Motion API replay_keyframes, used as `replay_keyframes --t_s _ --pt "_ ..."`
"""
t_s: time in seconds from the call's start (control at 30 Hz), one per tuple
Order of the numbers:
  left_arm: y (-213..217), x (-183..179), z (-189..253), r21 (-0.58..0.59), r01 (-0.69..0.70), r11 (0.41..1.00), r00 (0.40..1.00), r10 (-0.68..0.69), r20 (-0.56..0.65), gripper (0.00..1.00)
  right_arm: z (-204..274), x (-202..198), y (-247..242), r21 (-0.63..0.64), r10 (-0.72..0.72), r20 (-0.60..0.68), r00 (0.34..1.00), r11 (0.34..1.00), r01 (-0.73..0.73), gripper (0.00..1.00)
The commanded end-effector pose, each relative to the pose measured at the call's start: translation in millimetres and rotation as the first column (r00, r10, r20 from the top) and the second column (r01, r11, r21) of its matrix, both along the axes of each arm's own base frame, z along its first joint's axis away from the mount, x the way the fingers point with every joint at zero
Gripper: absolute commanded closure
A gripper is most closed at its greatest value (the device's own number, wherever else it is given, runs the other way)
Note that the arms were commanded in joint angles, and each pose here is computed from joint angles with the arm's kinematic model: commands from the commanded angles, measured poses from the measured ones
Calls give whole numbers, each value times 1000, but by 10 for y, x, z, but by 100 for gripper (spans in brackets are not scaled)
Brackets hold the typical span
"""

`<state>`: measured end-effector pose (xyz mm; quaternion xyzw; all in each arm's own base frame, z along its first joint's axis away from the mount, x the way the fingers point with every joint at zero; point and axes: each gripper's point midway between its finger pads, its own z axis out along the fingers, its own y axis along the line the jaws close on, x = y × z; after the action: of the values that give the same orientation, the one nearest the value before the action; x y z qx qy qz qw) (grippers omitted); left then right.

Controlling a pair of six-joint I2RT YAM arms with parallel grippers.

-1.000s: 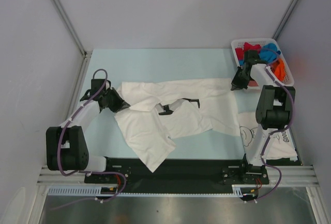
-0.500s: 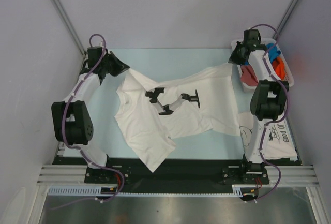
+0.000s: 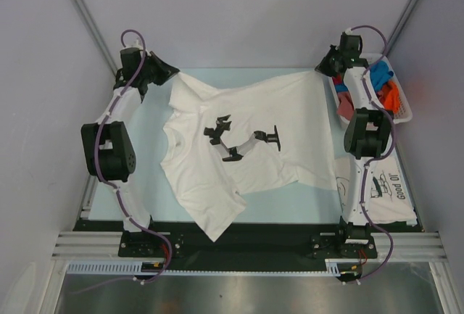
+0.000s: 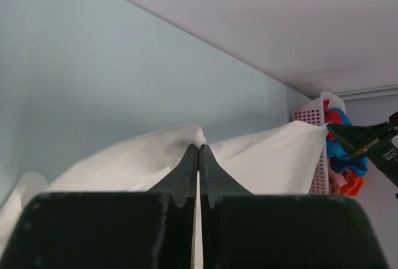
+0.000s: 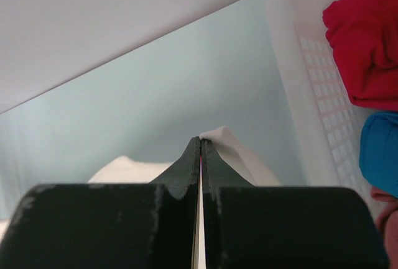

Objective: Fold and stack the t-shirts
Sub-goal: Fold the tshirt

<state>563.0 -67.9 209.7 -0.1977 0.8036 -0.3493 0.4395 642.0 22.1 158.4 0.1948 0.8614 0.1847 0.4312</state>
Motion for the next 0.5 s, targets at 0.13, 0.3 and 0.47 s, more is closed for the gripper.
replay_keyframes --t_s 0.13,0.3,0.47 --pt "149 182 541 -21 -11 1000 991 14 133 100 274 110 -33 37 -5 78 997 999 2 100" --pt "33 145 534 -56 49 997 991 -42 123 100 235 41 -79 34 -10 59 998 999 8 100" --pt "7 -81 396 -31 60 998 996 -58 70 100 212 -149 -78 39 -9 26 1000 999 8 100"
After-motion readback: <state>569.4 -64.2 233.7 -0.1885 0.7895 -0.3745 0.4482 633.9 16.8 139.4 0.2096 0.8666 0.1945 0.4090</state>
